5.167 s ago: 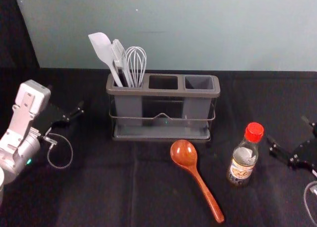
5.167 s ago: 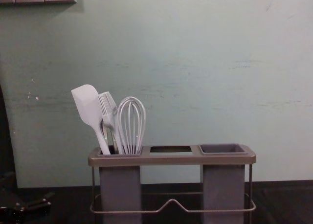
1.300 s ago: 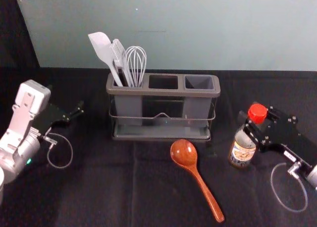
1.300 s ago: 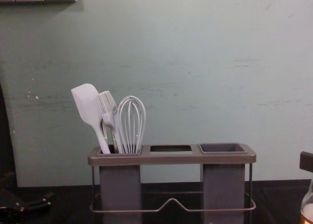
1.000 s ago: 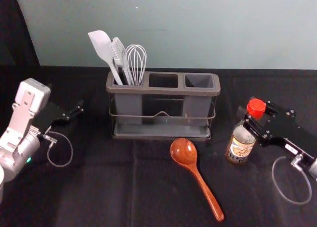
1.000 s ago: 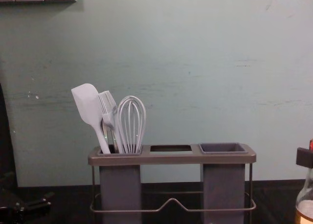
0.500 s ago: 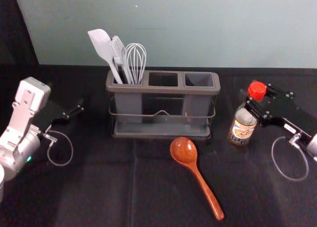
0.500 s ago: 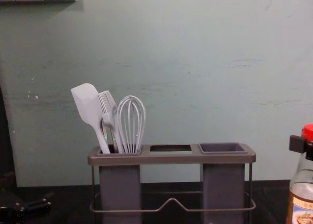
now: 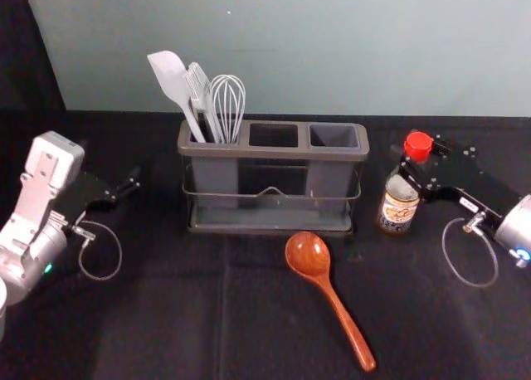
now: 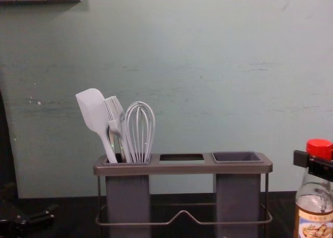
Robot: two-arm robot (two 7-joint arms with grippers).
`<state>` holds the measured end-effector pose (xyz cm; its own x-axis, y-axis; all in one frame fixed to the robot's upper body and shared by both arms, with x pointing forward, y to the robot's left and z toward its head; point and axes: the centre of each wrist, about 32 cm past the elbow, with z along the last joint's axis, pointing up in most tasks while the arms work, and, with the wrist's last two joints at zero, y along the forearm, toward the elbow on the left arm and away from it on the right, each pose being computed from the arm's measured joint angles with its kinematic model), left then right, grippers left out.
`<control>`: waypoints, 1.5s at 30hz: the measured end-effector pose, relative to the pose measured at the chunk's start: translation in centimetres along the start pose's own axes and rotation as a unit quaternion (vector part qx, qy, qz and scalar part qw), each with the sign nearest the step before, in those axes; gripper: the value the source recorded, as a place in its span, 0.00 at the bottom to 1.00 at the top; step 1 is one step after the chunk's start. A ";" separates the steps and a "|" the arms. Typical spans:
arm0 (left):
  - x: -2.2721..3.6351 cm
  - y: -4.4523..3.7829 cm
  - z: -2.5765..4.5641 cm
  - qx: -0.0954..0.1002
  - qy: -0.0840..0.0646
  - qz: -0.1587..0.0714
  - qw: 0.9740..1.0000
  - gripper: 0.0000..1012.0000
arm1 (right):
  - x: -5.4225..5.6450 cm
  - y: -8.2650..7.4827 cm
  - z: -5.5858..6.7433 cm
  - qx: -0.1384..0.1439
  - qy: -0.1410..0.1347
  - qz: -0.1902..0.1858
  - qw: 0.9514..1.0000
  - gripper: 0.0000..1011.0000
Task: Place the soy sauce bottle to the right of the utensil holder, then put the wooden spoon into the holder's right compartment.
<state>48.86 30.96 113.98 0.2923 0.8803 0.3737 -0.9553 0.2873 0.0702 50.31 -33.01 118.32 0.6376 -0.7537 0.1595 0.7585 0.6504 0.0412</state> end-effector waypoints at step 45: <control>0.00 0.00 0.00 0.000 0.000 0.000 1.000 0.99 | -0.1 2.5 -2.4 0.018 0.019 -0.016 1.000 0.38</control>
<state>48.86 30.97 113.98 0.2922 0.8803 0.3737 -0.9553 0.2873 0.0702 52.46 -31.57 116.05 0.6182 -0.7768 0.1200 0.7737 0.6283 0.0816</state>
